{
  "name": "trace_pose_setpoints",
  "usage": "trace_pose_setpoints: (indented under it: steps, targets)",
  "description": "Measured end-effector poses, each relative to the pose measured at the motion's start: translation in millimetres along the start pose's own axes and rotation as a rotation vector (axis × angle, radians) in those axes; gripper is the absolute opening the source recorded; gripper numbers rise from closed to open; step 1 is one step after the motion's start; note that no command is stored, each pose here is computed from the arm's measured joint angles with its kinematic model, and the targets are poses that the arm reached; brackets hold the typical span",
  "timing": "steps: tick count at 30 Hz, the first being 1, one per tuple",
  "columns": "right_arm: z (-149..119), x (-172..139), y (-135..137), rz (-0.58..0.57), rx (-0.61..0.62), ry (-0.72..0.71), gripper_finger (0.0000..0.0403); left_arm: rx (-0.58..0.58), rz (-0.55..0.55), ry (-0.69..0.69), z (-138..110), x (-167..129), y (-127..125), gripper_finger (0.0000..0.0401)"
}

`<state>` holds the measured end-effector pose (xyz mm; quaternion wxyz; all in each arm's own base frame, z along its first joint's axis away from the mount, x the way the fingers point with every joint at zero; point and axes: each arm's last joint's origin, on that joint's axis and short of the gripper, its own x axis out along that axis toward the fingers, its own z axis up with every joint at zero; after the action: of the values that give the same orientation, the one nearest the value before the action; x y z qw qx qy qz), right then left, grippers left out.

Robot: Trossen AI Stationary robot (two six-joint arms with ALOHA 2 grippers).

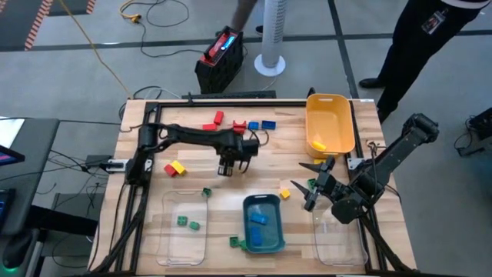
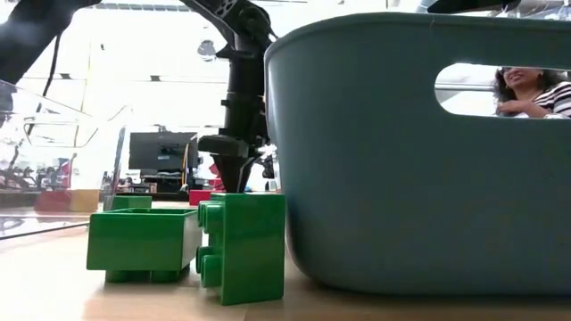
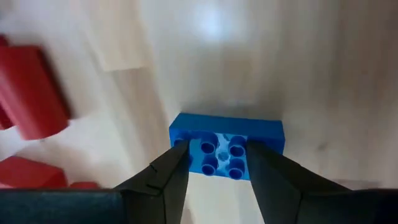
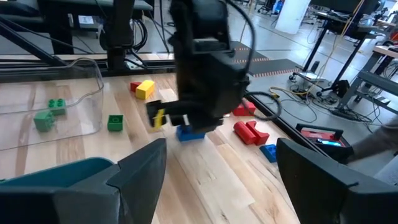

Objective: Sort blocks

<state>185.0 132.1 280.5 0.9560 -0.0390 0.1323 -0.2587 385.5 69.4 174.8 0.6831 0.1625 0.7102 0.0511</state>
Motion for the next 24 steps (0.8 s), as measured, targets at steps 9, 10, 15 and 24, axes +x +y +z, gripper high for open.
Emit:
trace_pose_setpoints:
  steps: [9, 10, 15, 24]
  targets:
    - [0, 1, -1, -0.008, -0.001, 0.002, 0.0314, 0.49, 0.028, -0.062, -23, -55, 3, 0.0146]
    - [0, 2, -1, -0.009, 0.0, 0.002, 0.0314, 0.595, 0.024, -0.05, -27, -58, 2, 0.0146]
    - [-1, 2, 0, -0.01, -0.002, 0.002, 0.0314, 1.025, -0.043, -0.033, -31, -57, -2, 0.0146]
    - [-1, 2, 1, -0.008, -0.002, 0.003, 0.0314, 1.059, -0.073, 0.009, -13, -18, -4, 0.0191]
